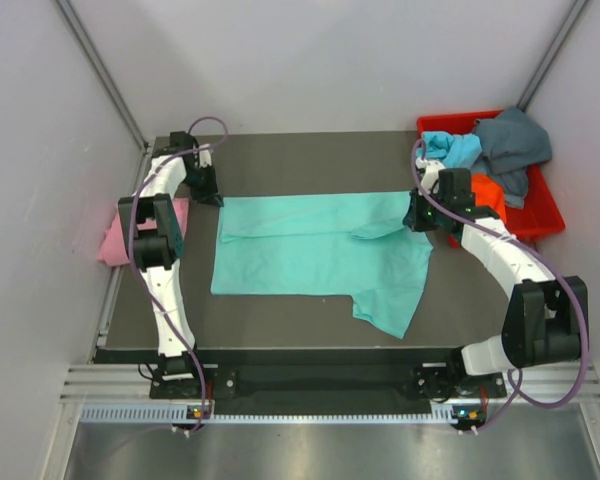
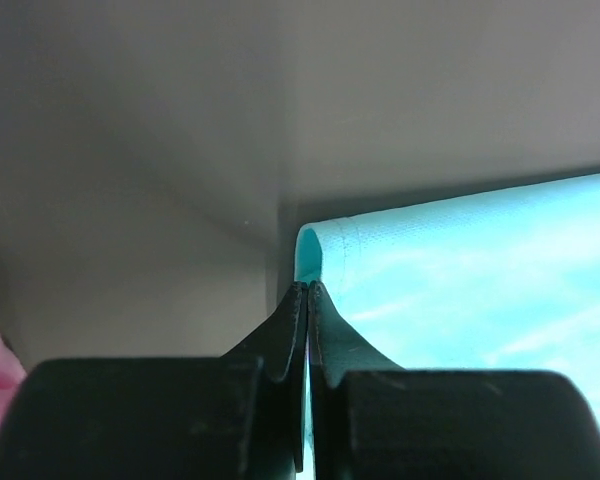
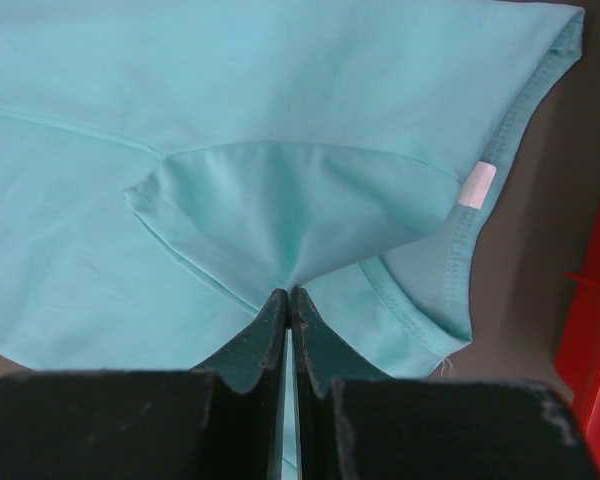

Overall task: Fold and stack the t-shirts
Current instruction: Fold the tshirt

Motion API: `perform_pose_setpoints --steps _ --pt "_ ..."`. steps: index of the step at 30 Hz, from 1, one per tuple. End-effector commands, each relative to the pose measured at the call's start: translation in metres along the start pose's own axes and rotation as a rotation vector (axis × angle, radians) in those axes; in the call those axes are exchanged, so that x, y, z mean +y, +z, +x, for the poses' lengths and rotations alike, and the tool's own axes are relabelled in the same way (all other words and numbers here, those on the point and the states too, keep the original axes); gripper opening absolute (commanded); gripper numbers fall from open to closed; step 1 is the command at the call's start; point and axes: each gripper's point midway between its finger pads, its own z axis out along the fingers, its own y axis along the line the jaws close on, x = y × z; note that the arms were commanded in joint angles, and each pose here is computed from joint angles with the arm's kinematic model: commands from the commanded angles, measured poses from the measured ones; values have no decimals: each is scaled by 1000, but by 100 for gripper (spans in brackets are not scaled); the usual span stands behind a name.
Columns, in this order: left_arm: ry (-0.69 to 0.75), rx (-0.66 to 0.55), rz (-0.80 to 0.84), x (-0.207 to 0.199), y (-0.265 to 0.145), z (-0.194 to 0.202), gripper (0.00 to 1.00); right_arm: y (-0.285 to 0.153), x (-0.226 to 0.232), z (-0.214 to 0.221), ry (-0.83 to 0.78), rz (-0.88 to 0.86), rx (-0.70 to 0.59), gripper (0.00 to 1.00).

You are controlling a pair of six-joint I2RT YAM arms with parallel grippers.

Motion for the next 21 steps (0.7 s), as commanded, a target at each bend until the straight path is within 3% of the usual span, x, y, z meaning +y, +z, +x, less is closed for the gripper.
perform_pose_setpoints --steps 1,5,15,18,21 --pt "20 -89 28 -7 -10 -30 0 -1 5 -31 -47 -3 -85 1" --pt "41 -144 22 -8 -11 -53 0 0 3 -27 -52 2 -73 0" --pt "52 -172 69 -16 6 -68 1 -1 0 -14 -54 14 -45 0" --pt "64 -190 73 -19 8 -75 10 0 7 -2 -55 -8 -14 0" --pt "73 -213 59 -23 -7 -80 26 -4 13 13 -51 -27 28 1"
